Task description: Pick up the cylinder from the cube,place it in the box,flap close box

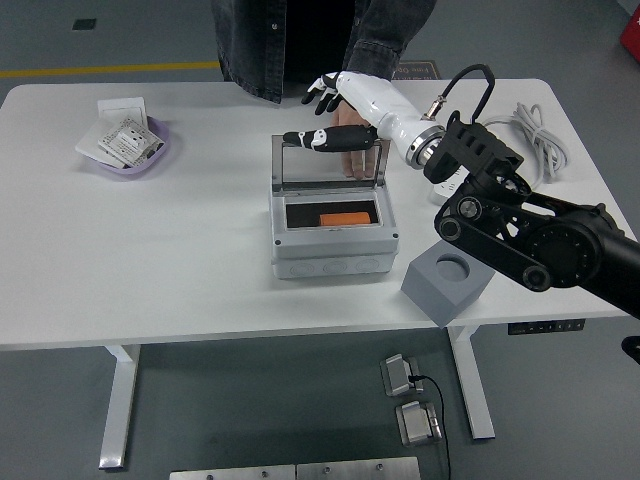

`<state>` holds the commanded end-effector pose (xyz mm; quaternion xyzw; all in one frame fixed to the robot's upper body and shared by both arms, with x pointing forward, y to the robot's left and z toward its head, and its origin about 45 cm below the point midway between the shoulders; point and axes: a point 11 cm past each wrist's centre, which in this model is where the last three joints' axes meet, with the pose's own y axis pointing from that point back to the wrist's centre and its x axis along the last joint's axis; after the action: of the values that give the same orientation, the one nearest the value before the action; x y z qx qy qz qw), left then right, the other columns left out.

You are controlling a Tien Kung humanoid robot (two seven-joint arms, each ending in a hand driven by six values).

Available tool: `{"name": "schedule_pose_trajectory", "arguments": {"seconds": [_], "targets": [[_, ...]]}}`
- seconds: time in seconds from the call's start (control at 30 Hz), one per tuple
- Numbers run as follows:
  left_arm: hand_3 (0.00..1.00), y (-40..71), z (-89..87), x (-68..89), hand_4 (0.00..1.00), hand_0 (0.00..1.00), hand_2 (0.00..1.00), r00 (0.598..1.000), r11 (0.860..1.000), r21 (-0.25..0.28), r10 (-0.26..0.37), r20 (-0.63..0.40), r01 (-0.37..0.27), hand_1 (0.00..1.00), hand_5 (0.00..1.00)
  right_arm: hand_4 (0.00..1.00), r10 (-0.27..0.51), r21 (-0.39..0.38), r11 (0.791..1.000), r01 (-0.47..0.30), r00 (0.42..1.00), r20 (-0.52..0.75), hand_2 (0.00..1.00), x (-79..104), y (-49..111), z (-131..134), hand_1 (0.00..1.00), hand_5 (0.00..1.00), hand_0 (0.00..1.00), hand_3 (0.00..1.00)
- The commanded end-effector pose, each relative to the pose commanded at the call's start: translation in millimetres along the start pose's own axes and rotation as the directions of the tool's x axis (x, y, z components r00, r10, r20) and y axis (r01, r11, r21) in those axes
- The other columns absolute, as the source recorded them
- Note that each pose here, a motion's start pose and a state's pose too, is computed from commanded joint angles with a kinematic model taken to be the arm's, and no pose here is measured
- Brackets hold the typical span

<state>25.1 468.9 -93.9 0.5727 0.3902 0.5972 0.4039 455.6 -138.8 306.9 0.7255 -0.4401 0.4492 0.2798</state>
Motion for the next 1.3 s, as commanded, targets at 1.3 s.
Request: {"name": "schedule_pose_trajectory", "arguments": {"seconds": [1.3], "targets": [[0.558,0.1,1.7,0.6,0.573,0.620,0.572,1.000,1.000,-0.005,0.002,0.014,-0.002,0.646,0.095,0.953,-0.093,-0.087,0.992,0.092,0.996,-0.002,0.582,-62.6,19.3,48,0.558,0.753,0.688,0.666]]}}
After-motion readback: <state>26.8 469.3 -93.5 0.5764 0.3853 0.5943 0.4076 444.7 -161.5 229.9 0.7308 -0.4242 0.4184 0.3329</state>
